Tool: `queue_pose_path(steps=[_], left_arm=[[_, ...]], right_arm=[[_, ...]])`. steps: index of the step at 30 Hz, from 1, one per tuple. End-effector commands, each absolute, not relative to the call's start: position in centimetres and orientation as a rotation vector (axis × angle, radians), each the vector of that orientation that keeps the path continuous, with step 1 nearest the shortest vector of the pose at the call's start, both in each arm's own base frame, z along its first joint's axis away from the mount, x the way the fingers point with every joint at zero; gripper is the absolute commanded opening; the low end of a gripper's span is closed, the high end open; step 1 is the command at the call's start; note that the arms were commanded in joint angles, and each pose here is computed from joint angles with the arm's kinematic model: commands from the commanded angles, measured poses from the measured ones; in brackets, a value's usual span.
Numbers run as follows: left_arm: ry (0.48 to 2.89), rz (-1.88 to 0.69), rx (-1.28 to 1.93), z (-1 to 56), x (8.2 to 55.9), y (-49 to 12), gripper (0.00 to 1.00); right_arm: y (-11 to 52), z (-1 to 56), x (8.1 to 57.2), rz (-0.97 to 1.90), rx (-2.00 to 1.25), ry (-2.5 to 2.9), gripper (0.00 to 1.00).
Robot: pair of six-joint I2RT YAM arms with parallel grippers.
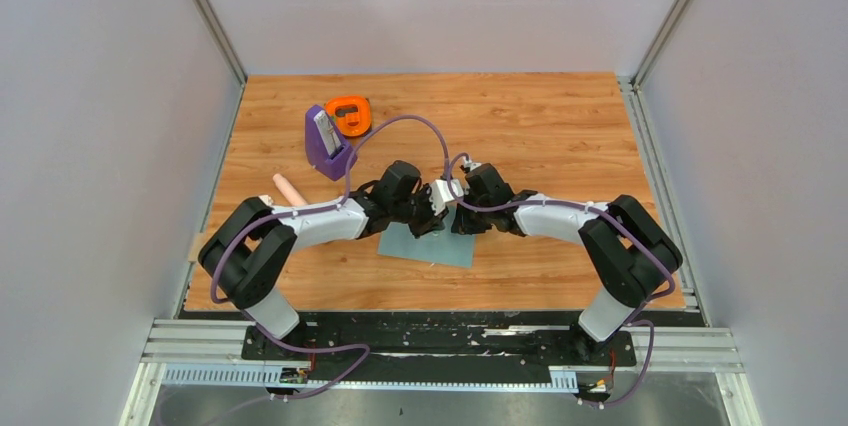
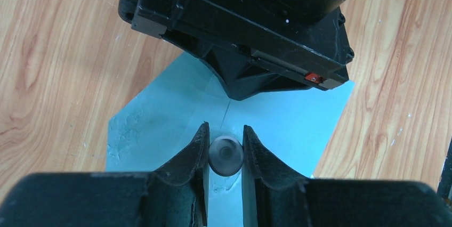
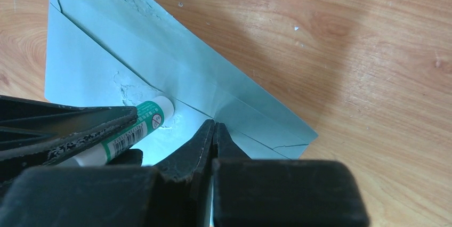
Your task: Place the letter into the envelope and seal it
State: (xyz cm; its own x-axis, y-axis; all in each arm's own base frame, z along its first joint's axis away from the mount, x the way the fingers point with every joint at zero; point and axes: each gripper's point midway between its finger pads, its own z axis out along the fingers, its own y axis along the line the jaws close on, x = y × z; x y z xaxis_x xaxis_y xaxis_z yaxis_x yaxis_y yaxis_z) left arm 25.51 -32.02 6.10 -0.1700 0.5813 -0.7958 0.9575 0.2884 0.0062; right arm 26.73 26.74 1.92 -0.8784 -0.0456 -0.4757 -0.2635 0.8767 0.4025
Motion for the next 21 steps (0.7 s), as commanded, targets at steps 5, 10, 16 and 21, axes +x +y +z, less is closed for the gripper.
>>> queue_pose_path(steps=[5, 10, 16, 21], left_arm=[[1.883, -0.541, 1.418, 4.1, 26.3, -29.8, 0.00], [1.884, -0.602, 1.345, 6.5, 26.5, -28.4, 0.00], [1.948, -0.617, 1.328, 6.3, 26.2, -28.2, 0.00], [1.973, -0.583, 1.310, 5.9, 26.9, -28.1, 0.00]], right_arm=[[24.1, -0.1, 25.3, 0.497, -0.273, 2.641, 0.00], [24.1, -0.4, 25.2, 0.503, -0.275, 2.649, 0.00], [23.9, 0.0, 25.2, 0.497, -0.270, 2.634, 0.00], [23.7, 0.3, 25.3, 0.490, -0.266, 2.619, 0.00]])
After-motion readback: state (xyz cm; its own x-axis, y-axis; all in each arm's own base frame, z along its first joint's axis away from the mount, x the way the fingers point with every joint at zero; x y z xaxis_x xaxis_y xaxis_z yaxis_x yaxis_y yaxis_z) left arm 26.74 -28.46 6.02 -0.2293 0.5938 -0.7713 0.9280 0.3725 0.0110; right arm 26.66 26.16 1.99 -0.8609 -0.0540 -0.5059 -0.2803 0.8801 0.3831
